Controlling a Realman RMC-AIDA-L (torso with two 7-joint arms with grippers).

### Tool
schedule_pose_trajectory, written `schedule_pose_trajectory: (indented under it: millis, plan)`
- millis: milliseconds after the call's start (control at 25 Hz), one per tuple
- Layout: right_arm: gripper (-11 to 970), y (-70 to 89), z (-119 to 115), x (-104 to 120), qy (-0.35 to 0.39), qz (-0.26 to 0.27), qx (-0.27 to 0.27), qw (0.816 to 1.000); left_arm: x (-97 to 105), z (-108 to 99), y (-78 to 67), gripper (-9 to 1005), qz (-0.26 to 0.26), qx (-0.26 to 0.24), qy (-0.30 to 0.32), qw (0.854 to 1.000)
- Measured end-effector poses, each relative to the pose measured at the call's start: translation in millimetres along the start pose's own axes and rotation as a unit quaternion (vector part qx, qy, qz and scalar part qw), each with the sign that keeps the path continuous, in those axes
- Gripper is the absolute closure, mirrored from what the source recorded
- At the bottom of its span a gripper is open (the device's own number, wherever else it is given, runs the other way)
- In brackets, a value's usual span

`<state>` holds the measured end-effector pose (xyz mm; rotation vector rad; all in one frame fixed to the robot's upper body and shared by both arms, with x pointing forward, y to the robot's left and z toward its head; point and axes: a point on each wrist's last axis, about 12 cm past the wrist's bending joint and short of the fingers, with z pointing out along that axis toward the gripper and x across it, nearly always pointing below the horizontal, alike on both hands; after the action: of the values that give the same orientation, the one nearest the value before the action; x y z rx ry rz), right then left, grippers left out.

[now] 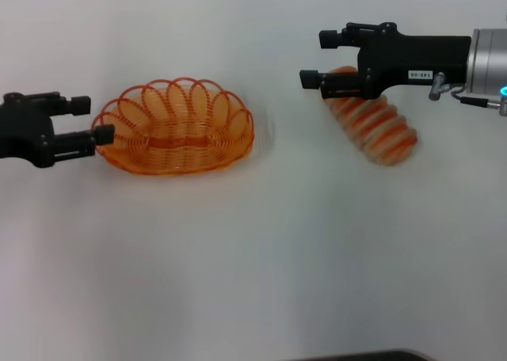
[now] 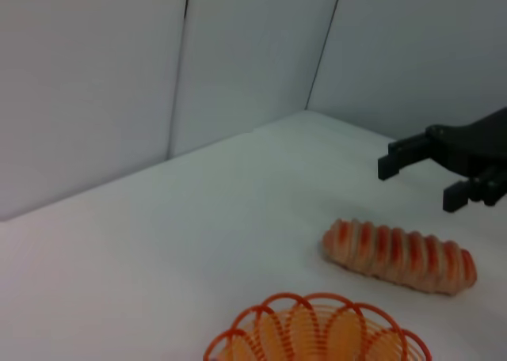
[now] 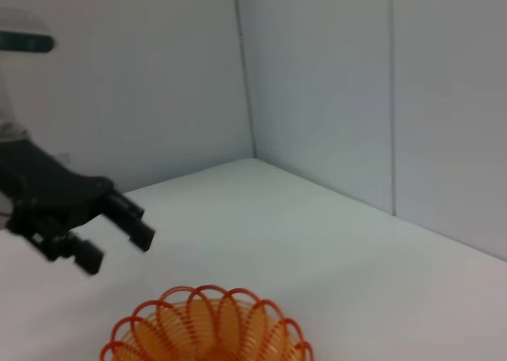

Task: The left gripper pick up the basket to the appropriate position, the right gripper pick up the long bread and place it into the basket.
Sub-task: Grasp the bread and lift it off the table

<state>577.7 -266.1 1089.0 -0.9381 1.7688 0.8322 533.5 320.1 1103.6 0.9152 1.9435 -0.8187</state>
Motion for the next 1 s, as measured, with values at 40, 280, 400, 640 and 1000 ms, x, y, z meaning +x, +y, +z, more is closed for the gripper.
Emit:
schedule_pose_trajectory:
  millis: [40, 280, 400, 640, 1000]
  plan:
    - [144, -0.1, 0.2, 0.7, -0.001, 0.005, 0.002, 1.000, -0.2, 1.6, -0.4, 285, -0.002, 0.003, 0.004, 1.000]
    - [150, -2.0, 0.9, 2.5, 0.001, 0.025, 0.013, 1.000, 1.7, 8.8, -2.1, 258, -0.007, 0.016, 0.039, 0.999]
    - [152, -5.0, 2.9, 0.4, 0.003, 0.040, 0.021, 0.999, 3.6, 13.2, -3.5, 148, -0.005, 0.022, 0.048, 0.999]
    - [158, -8.1, 6.7, -10.2, 0.016, 0.062, 0.012, 0.998, 2.7, 21.0, -5.3, 96, 0.008, 0.035, 0.067, 0.997]
    - [167, -15.8, -13.9, -46.8, 0.100, 0.107, -0.019, 0.989, 1.1, 23.6, -5.5, 98, 0.013, 0.039, 0.072, 0.997]
